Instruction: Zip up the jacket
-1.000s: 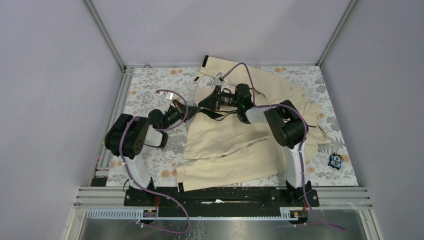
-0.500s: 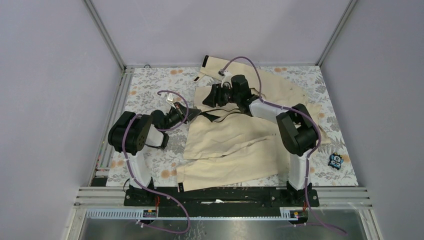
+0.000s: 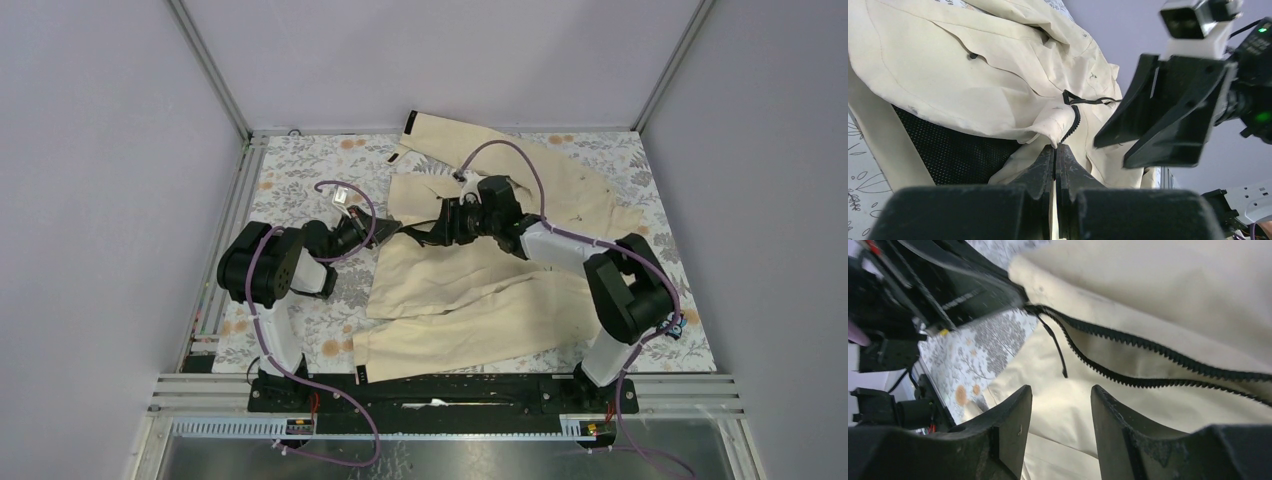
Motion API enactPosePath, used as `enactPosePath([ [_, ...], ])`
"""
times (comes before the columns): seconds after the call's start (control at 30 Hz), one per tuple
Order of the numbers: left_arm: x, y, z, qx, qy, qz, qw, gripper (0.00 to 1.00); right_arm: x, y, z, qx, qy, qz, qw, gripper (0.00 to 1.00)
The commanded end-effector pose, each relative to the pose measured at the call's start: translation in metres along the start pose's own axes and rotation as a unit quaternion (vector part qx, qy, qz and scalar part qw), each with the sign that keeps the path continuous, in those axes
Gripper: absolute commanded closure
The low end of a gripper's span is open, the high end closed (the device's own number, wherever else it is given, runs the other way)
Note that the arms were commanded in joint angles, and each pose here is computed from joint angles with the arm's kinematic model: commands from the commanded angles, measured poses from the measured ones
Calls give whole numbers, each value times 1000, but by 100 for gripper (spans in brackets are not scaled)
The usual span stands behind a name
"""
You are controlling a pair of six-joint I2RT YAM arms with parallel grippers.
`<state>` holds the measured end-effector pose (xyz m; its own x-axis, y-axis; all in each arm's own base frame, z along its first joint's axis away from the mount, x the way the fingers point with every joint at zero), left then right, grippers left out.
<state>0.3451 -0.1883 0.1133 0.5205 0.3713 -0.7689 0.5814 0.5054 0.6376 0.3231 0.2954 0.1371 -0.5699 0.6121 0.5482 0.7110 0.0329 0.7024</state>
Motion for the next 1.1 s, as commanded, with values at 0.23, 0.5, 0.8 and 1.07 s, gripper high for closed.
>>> enactPosePath([
  [0.23, -14, 11, 1, -14, -31, 15, 999, 100, 4, -36, 37, 43, -22, 0, 999, 43],
  [0.5, -15, 10, 1, -11, -33, 11, 999, 100, 4, -36, 47, 46, -37, -4, 998, 51],
  [0.8, -15, 10, 0, -11, -33, 12, 999, 100, 14, -22, 56, 39, -37, -14, 998, 54],
  [1.07, -16, 10, 0, -12, -33, 15, 999, 100, 15, -22, 66, 43, -45, -14, 998, 60],
])
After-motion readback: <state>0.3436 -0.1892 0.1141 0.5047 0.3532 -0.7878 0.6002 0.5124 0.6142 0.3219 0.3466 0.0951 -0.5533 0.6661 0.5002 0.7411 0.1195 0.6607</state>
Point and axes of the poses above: each gripper's point midway between its finger pads, its own z axis out along the fingers, its own x axis along the line the jaws close on, y = z × x, the point moved 3 cm from there along -z, back along the fingers, and after that the axes turned 3 degrees about -z, right-handed, at the moved point
